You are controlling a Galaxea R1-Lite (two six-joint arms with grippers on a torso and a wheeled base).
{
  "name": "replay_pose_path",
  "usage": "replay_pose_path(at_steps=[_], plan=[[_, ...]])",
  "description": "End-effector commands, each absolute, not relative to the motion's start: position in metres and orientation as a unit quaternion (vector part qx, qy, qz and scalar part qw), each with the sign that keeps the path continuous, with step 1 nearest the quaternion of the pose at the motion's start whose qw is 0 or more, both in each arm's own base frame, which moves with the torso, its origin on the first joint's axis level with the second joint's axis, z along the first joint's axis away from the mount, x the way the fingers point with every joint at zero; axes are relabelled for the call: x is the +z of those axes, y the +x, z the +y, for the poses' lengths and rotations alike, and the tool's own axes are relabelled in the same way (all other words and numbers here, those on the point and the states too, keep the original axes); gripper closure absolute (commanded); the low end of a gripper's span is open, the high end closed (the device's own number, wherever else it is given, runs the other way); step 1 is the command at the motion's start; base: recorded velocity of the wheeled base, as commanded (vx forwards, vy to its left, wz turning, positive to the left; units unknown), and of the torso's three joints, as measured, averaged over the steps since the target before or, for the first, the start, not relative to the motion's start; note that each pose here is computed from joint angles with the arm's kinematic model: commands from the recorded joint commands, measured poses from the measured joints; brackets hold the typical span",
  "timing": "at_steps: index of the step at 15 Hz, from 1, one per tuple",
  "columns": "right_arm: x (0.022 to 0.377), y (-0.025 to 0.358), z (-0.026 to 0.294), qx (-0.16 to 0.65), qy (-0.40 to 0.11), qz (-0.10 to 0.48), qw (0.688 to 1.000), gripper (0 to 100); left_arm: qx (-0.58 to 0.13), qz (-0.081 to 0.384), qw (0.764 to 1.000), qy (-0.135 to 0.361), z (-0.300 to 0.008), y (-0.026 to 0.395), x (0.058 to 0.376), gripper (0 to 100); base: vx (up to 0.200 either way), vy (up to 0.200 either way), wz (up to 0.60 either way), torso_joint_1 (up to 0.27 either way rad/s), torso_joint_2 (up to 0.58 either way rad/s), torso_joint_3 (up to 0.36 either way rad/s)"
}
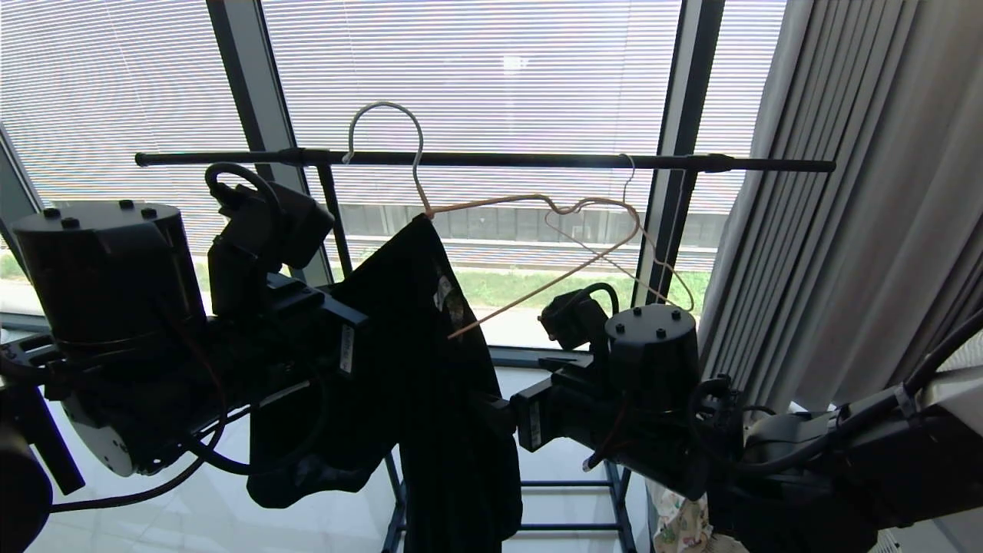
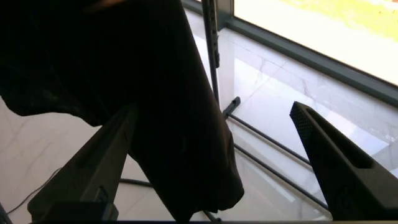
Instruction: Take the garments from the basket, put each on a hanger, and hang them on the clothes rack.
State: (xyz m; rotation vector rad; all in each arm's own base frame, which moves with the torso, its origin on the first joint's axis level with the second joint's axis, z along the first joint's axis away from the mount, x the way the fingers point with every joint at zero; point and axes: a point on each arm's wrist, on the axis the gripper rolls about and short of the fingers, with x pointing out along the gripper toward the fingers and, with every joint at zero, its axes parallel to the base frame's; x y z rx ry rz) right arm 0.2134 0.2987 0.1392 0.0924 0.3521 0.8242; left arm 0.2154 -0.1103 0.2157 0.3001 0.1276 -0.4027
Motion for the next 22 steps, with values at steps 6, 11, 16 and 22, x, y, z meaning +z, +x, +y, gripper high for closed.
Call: replay_pose_path(at_steps=[6, 11, 16, 22], plan=[[0.119, 0.214, 0.297, 0.374, 0.020, 0.193, 0.907, 0, -0.203, 0.059, 0.966, 0.148, -0.112, 0.214, 0.217, 100, 0.000, 0.000, 0.00, 0.000, 0.00, 0.000], [0.109, 0.216, 0.295, 0.348, -0.015, 0.196, 0.917, 0, -0.210, 0.057, 0.965, 0.147, -0.115, 0.212, 0.218, 100, 0.000, 0.000, 0.00, 0.000, 0.00, 0.000], [0.105, 0.227, 0.284, 0.294, -0.036, 0.202, 0.933, 0, -0.209, 0.047, 0.965, 0.148, -0.113, 0.207, 0.222, 100, 0.000, 0.000, 0.00, 0.000, 0.00, 0.000], [0.126, 0.269, 0.229, 0.199, -0.075, 0.179, 0.961, 0, -0.195, 0.051, 0.955, 0.218, -0.100, 0.210, 0.214, 100, 0.000, 0.000, 0.00, 0.000, 0.00, 0.000]])
